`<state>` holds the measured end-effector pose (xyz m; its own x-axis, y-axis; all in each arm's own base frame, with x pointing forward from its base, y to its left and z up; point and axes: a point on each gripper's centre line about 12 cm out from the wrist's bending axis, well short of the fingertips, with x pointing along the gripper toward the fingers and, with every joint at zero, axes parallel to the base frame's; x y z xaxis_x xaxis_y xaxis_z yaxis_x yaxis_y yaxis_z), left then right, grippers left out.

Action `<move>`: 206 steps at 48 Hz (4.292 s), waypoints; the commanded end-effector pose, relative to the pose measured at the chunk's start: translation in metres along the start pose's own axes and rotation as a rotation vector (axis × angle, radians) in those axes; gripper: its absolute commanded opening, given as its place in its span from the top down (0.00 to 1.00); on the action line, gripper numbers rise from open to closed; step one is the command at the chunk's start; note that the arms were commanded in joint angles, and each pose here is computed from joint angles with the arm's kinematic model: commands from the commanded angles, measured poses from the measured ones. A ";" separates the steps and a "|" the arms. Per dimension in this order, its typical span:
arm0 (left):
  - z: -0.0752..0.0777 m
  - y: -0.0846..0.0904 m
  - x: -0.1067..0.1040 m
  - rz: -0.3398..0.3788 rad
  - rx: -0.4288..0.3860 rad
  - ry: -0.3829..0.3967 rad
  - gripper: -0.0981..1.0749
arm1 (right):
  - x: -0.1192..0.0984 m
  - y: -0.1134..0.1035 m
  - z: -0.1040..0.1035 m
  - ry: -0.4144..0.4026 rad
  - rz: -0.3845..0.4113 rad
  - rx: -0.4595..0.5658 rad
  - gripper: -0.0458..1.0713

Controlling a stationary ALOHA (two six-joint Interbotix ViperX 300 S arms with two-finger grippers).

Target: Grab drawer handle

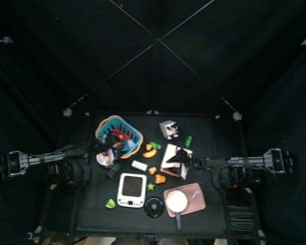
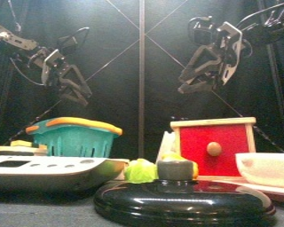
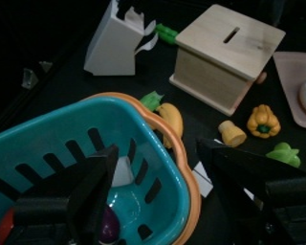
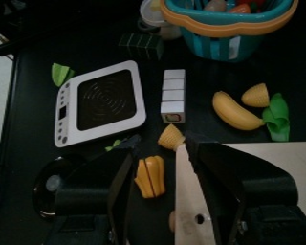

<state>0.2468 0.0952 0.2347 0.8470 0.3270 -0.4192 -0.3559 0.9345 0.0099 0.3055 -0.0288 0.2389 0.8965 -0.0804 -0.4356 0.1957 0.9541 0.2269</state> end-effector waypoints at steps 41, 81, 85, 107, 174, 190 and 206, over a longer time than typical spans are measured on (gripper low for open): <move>0.010 -0.039 -0.020 -0.118 0.055 -0.291 0.08 | -0.012 0.023 0.031 0.238 -0.038 0.570 0.24; 0.003 -0.154 0.041 -0.307 -0.208 -0.260 0.08 | -0.039 0.001 0.004 0.271 -0.152 0.306 0.41; 0.005 -0.161 0.053 -0.299 -0.219 -0.252 0.08 | -0.042 -0.003 0.001 0.263 -0.167 0.272 0.44; 0.001 -0.180 0.121 -0.152 -0.439 -0.159 0.08 | -0.039 -0.027 -0.006 0.191 -0.218 0.163 0.46; 0.000 -0.181 0.222 -0.078 -0.703 0.073 0.08 | -0.022 -0.078 -0.049 0.234 -0.331 0.134 0.70; 0.003 -0.179 0.227 -0.075 -0.718 0.068 0.08 | -0.018 -0.080 -0.054 0.259 -0.337 0.140 0.70; 0.007 -0.182 0.234 -0.075 -0.777 0.082 0.08 | -0.019 -0.079 -0.054 0.258 -0.336 0.133 0.70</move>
<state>0.5036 -0.0017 0.1220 0.8368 0.2221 -0.5003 -0.5251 0.5842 -0.6188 0.2517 -0.0861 0.1854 0.6607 -0.2878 -0.6933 0.5183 0.8430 0.1440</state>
